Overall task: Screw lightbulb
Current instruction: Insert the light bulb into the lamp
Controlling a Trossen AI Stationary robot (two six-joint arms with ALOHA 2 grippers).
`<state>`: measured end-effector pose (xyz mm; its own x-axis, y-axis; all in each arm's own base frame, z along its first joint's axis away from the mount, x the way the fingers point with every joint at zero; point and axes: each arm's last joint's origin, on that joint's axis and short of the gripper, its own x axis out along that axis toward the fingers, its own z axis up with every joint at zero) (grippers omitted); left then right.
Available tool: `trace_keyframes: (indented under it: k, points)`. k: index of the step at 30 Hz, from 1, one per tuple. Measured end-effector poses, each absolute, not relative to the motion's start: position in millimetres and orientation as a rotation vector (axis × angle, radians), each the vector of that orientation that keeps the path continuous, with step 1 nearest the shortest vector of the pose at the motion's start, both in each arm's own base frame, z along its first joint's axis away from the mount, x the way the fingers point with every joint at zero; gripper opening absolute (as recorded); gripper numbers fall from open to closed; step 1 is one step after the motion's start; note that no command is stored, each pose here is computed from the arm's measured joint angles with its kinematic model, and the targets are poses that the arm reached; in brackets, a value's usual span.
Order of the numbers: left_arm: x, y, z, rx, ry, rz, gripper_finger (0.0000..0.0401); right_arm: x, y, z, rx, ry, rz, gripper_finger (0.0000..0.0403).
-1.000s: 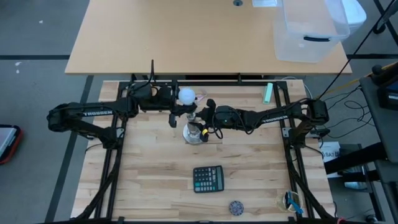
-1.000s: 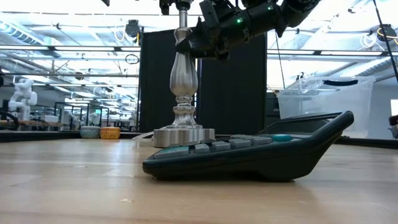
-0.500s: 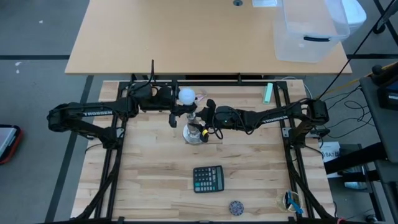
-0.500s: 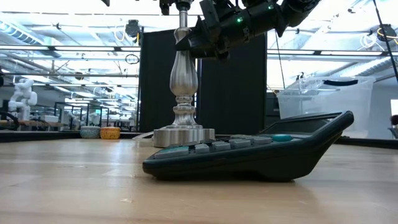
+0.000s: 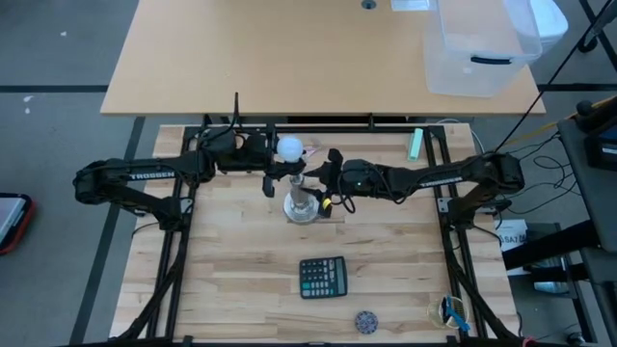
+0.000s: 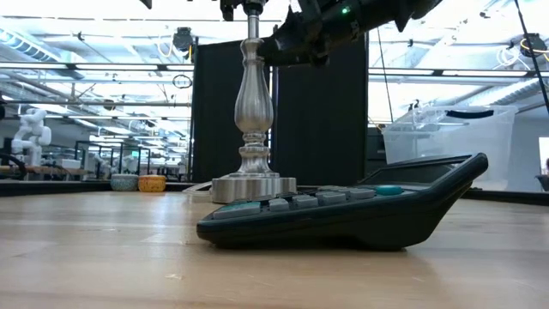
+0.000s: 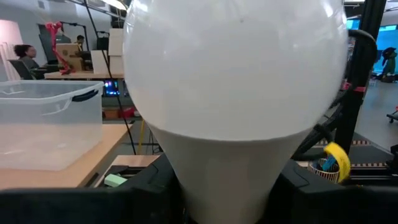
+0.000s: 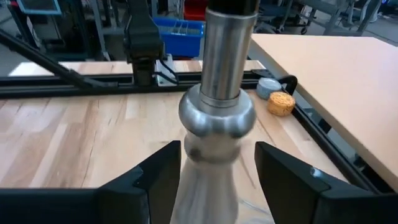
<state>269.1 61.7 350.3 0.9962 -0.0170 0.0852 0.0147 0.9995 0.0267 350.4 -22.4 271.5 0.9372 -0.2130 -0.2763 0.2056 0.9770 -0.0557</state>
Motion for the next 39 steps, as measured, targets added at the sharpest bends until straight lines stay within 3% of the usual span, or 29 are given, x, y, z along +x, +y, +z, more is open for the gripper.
trace_keyframes:
  k: [12,21,26,35,39]
  points:
    - [269,62,351,0.024,-0.088,-0.016,0.0147,302,-21,317,-0.098,0.307,-0.224,0.0199]
    - [269,62,350,0.022,-0.087,-0.016,0.0147,270,-19,375,-0.182,-0.034,-0.232,0.0199]
    - [269,62,350,0.007,-0.085,-0.017,0.0147,273,-18,390,-0.208,-0.193,-0.221,0.0199]
    - [269,62,350,0.003,-0.079,-0.017,0.0147,308,-20,419,-0.241,-0.195,-0.201,0.0197]
    - [269,62,350,0.003,-0.08,-0.017,0.0147,319,-19,440,-0.252,-0.17,-0.155,0.0162]
